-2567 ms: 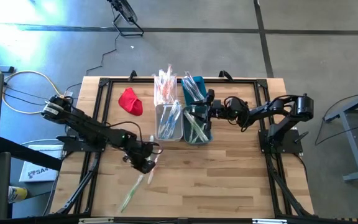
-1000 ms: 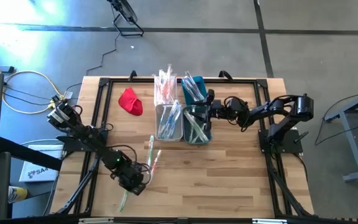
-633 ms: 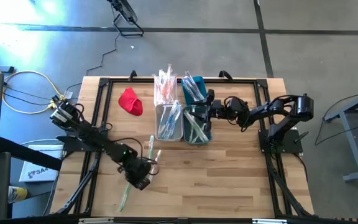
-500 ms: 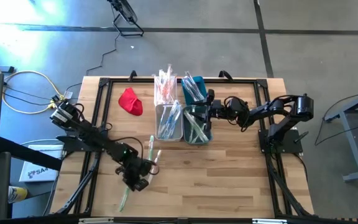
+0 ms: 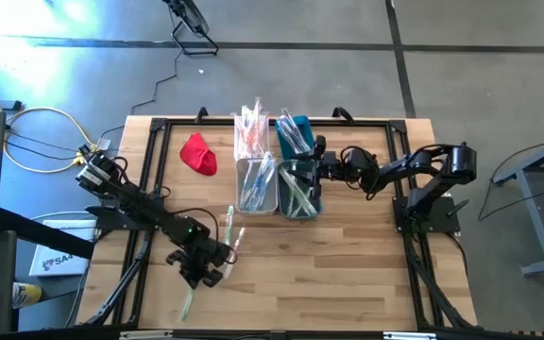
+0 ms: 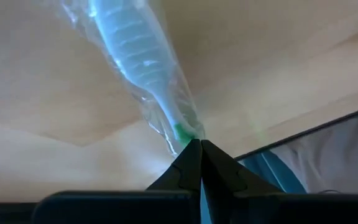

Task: Pick & Place Toothbrushes
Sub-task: Move the brushes to the middle of the table

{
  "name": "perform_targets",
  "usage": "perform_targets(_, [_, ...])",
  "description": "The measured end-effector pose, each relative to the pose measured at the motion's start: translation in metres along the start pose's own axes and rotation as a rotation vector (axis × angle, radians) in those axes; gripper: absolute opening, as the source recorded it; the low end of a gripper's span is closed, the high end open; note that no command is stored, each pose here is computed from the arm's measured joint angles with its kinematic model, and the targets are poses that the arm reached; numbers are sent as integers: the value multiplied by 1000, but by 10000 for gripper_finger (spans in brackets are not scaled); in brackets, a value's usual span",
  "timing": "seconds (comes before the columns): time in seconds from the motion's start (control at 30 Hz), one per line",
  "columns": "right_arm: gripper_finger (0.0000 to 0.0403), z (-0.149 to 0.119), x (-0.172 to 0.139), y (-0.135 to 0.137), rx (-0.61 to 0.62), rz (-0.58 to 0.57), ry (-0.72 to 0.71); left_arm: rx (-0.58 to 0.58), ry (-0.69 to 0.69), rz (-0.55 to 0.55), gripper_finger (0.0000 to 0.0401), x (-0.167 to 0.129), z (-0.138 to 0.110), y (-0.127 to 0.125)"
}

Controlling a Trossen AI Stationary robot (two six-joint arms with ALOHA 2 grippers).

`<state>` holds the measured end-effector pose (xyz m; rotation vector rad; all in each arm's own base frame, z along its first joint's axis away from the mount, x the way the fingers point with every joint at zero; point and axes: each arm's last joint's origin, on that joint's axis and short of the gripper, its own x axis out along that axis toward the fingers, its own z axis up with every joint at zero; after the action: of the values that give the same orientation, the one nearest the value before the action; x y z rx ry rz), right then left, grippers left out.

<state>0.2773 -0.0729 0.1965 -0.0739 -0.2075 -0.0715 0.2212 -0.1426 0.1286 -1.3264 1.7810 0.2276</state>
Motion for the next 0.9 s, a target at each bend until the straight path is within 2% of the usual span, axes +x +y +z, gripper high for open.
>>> perform_targets(0.33, [204,0,0,0,0,0,0,-16,-2,22,5,0,0,3])
perform_targets(0.57, [203,0,0,0,0,0,0,16,-118,20,5,-1,3,3])
perform_targets(0.7, [204,0,0,0,0,0,1,14,-142,32,5,-1,4,4])
perform_targets(0.9, [203,0,0,0,0,0,0,71,-154,34,5,-1,4,3])
